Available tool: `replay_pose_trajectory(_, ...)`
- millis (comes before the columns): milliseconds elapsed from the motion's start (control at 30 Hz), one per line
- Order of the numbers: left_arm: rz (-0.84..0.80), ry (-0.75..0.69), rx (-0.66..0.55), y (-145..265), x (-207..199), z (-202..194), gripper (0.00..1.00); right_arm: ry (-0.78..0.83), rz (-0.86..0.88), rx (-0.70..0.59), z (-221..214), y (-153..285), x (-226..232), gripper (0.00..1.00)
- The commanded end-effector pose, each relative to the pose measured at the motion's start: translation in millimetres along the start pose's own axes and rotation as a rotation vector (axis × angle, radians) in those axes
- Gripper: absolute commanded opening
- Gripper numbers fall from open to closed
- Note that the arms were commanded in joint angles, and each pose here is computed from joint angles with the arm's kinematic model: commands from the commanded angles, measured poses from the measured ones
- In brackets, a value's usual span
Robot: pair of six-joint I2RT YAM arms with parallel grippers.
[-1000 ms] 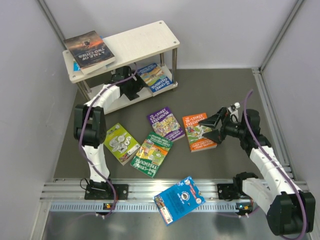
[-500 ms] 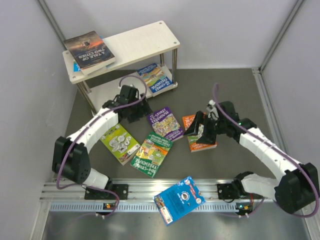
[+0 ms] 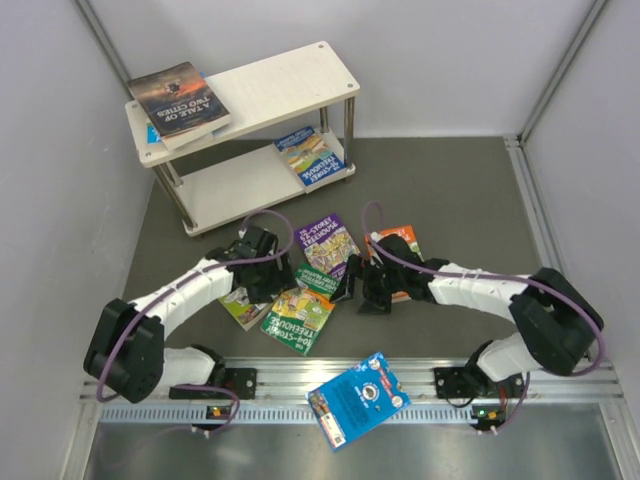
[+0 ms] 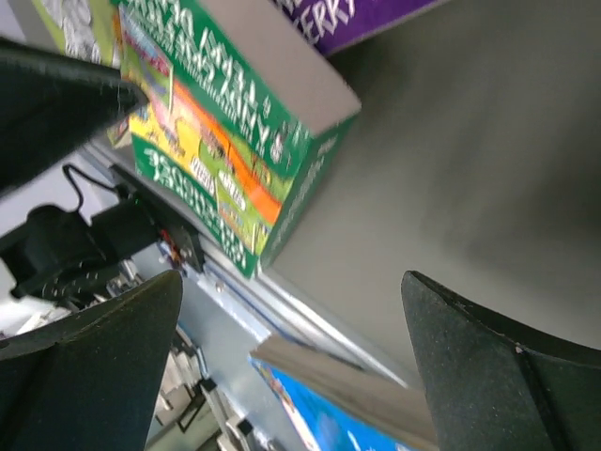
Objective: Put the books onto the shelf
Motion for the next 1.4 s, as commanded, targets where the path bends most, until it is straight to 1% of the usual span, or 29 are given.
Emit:
replay_pose_trajectory(0, -0.052, 0.039, -0.008, 0.6, -4.2, -3.1, 0.81, -0.002, 0.034, -0.140, 24.5, -21.4, 14.7, 1.00)
replay_pose_trajectory(200, -0.052, 0.079, 0.050, -11.7, -2.5, -11.7, 0.81, -0.099, -0.028, -0.175, 19.6, -55.1, -13.7, 1.00)
replay_pose_trajectory(267, -0.050, 0.098, 0.075, -16.8, 1.1, -17.1, 0.81, -0.106, 0.019, -0.209, 21.5, -64.1, -10.5, 0.94)
replay_pose_trajectory(300, -0.054, 0.104, 0.084, -18.3, 2.6, -19.2, 0.81, -0.141, 0.016, -0.199, 18.1, -72.8, -14.6, 0.92)
replay_pose_trajectory(400, -0.085, 0.142, 0.116, -22.7, 7.1, -29.6, 0.81, -0.169, 0.062, -0.194, 9.8, -87.4, -8.1, 0.75)
replay_pose_trajectory(433, -0.085, 0.163, 0.137, -24.9, 12.3, -36.1, 0.81, -0.169, 0.072, -0.195, 8.6, -89.0, -5.3, 0.60)
replay_pose_trajectory(500, -0.101, 0.182, 0.137, -26.5, 13.2, -38.3, 0.80, -0.166, 0.080, -0.195, 5.1, -89.1, -1.0, 0.43)
replay_pose_trajectory(533, -0.104, 0.189, 0.142, -26.2, 14.7, -40.5, 0.81, -0.156, 0.084, -0.189, 3.2, -87.9, 2.3, 0.30)
replay_pose_trajectory(600, -0.112, 0.187, 0.138, -20.8, 13.5, -40.2, 0.80, -0.105, 0.100, -0.202, 8.0, -76.6, 13.5, 0.19)
replay_pose_trajectory(633, -0.125, 0.166, 0.123, -15.3, 8.4, -35.9, 0.80, -0.093, 0.056, -0.180, 6.0, -72.6, 9.6, 0.12)
replay_pose_trajectory(667, -0.126, 0.153, 0.102, -10.9, 6.1, -32.1, 0.80, -0.026, 0.063, -0.181, 12.7, -67.2, 19.7, 0.08)
replay_pose_trajectory(700, -0.131, 0.137, 0.089, -0.5, 4.8, -30.4, 0.81, 0.008, 0.084, -0.194, 19.3, -55.9, 29.9, 0.06)
replay_pose_trajectory(733, -0.159, 0.100, 0.057, 9.8, -4.2, -22.7, 0.81, 0.027, 0.072, -0.175, 19.1, -49.3, 31.7, 0.01)
replay_pose_trajectory(833, -0.266, 0.014, -0.033, 43.9, -22.7, -9.1, 0.84, 0.104, 0.200, -0.201, 30.8, -15.8, 65.3, 0.00)
replay_pose_trajectory(867, -0.305, -0.002, -0.058, 52.7, -27.4, -6.4, 0.85, 0.117, 0.266, -0.180, 29.9, -5.5, 76.3, 0.00)
replay_pose_trajectory(900, -0.383, -0.027, -0.093, 69.4, -34.6, -5.1, 0.86, 0.123, 0.319, -0.204, 36.8, 9.7, 85.1, 0.00)
replay_pose_trajectory(933, -0.447, -0.054, -0.132, 78.5, -41.5, -1.6, 0.87, 0.134, 0.380, -0.170, 34.9, 19.4, 92.4, 0.00)
replay_pose_trajectory(1000, -0.547, -0.071, -0.195, 96.8, -46.2, -1.0, 0.88, 0.125, 0.496, -0.199, 44.8, 40.8, 105.4, 0.00)
replay_pose_trajectory(1033, -0.606, -0.077, -0.228, 103.0, -52.6, 2.2, 0.89, 0.116, 0.545, -0.168, 39.7, 46.6, 103.6, 0.00)
replay_pose_trajectory(1067, -0.641, -0.078, -0.241, 106.9, -54.4, 2.0, 0.90, 0.101, 0.641, -0.203, 46.4, 60.2, 115.6, 0.00)
replay_pose_trajectory(1100, -0.670, -0.074, -0.250, 107.1, -52.8, 1.2, 0.91, 0.085, 0.682, -0.224, 52.6, 69.4, 115.5, 0.00)
replay_pose_trajectory(1133, -0.708, -0.070, -0.228, 109.5, -55.4, -1.8, 0.91, 0.081, 0.728, -0.212, 50.2, 75.3, 114.4, 0.00)
replay_pose_trajectory(1167, -0.742, -0.073, -0.235, 111.1, -58.6, -0.3, 0.91, 0.035, 0.769, -0.210, 53.8, 83.1, 116.8, 0.00)
replay_pose_trajectory(1200, -0.745, -0.067, -0.216, 107.1, -57.8, -1.0, 0.91, 0.060, 0.828, -0.261, 62.8, 95.0, 119.1, 0.00)
replay_pose_trajectory(1233, -0.763, -0.072, -0.174, 105.7, -59.1, -5.5, 0.91, 0.056, 0.853, -0.263, 64.4, 99.9, 117.9, 0.00)
replay_pose_trajectory(1267, -0.798, -0.082, -0.167, 107.3, -63.7, -5.4, 0.91, 0.018, 0.881, -0.258, 67.0, 105.4, 118.9, 0.00)
replay_pose_trajectory(1300, -0.796, -0.077, -0.140, 100.7, -63.3, -7.0, 0.90, 0.041, 0.930, -0.306, 74.2, 115.6, 119.7, 0.00)
replay_pose_trajectory(1333, -0.834, -0.077, -0.095, 102.5, -66.8, -11.7, 0.90, 0.031, 0.951, -0.311, 75.9, 118.9, 118.7, 0.00)
replay_pose_trajectory(1367, -0.907, -0.094, -0.104, 108.7, -76.1, -9.5, 0.90, 0.006, 0.986, -0.307, 78.2, 124.5, 120.4, 0.00)
Point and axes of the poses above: each gripper's point midway between its finger pads, its own y axis back along the fingers, its own x axis along the line the jaws close on, z = x × y, the point moved 5 cm from there along y, back along the fingers, and after that the axes turned 11 degrees about y, right-handed, at the moved point
